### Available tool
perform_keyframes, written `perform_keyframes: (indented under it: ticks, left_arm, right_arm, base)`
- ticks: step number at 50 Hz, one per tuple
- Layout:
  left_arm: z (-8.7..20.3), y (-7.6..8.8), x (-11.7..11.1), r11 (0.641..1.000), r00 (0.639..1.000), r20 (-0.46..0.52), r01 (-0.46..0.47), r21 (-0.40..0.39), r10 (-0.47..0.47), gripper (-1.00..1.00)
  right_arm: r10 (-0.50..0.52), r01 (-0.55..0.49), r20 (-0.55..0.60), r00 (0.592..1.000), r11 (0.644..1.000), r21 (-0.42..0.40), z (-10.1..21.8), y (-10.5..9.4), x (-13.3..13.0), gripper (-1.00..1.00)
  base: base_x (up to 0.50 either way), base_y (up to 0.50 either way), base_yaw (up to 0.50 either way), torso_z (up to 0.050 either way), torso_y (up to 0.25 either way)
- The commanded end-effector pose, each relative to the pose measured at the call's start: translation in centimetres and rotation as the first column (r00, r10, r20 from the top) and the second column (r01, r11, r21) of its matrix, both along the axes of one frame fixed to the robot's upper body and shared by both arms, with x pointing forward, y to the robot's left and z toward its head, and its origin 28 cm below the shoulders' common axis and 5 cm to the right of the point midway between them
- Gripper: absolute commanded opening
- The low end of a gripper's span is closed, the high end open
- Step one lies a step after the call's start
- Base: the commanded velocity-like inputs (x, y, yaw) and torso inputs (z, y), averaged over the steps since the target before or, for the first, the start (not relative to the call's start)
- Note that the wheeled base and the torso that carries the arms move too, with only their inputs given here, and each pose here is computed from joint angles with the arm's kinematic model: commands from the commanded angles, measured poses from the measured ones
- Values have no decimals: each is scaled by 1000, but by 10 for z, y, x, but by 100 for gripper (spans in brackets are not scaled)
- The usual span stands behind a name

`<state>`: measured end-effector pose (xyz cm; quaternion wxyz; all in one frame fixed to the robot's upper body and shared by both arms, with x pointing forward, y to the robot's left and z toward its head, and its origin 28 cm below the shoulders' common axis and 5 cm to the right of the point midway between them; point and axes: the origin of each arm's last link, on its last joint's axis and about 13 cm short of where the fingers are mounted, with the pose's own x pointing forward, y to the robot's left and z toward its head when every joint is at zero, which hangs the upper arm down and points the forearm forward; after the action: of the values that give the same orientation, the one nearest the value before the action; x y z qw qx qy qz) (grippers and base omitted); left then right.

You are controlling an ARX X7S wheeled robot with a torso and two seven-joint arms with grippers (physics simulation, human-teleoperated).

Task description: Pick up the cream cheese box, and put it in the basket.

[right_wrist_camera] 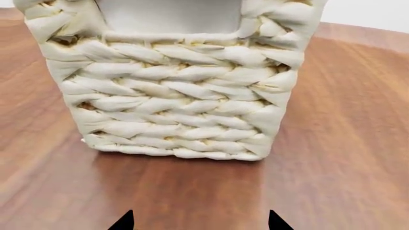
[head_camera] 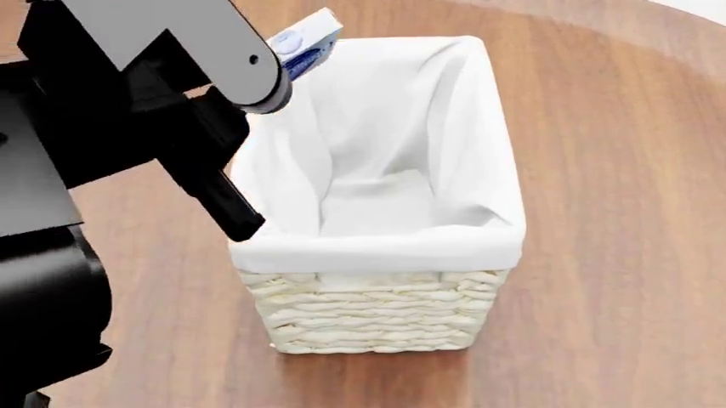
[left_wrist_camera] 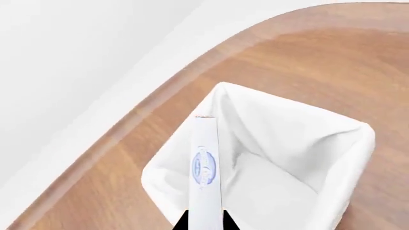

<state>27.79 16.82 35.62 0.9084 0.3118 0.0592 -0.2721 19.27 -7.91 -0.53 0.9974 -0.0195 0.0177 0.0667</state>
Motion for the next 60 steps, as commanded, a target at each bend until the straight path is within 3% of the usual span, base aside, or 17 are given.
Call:
perform_keyframes:
  ticks: [1, 5, 10, 20, 27, 33, 47, 48, 60]
  left_arm:
    - [2, -9, 25, 999, 996, -78, -40, -11, 39, -100]
    - [-6, -15, 40, 998, 987, -155, -51, -36, 45, -100]
    - [-24, -25, 62, 998, 974, -221, -56, -1, 54, -100]
    - [-40, -39, 83, 998, 961, -270, -58, 32, 64, -100]
    - [-42, -45, 87, 998, 963, -261, -61, 25, 66, -100]
    - [-38, -45, 91, 994, 975, -204, -100, -54, 87, -100]
    - [-42, -46, 97, 985, 968, -197, -168, -40, 157, -100]
    - [-41, -46, 95, 990, 965, -232, -134, -52, 119, 100]
    - [-43, -46, 96, 990, 967, -224, -134, -45, 121, 100]
  right_arm:
    - [4, -4, 2, 1000, 1000, 12, -2, -1, -1, 100]
    - [5, -5, 10, 1000, 1000, 18, 0, -2, -2, 100]
    - [10, -10, 13, 1000, 1000, 23, 0, -3, -1, 100]
    - [24, -24, 17, 1000, 999, 39, 0, -5, -4, 100]
    - [34, -35, 9, 999, 998, 46, -3, -5, -5, 100]
    - [48, -48, 3, 999, 998, 40, -6, -2, -7, 100]
    - [68, -68, 4, 998, 997, 36, -6, 1, -10, 100]
    - [67, -67, 4, 998, 997, 35, -7, 2, -10, 100]
    - [70, -70, 5, 998, 997, 27, -7, 2, -9, 100]
  base:
    - [0, 0, 0, 0, 0]
    - [0, 0, 0, 0, 0]
    - [0, 0, 0, 0, 0]
    - [0, 0, 0, 0, 1]
    - [0, 0, 0, 0, 0]
    - [0, 0, 0, 0, 2]
    - [0, 0, 0, 0, 1]
    - [0, 0, 0, 0, 0]
    - [0, 0, 0, 0, 0]
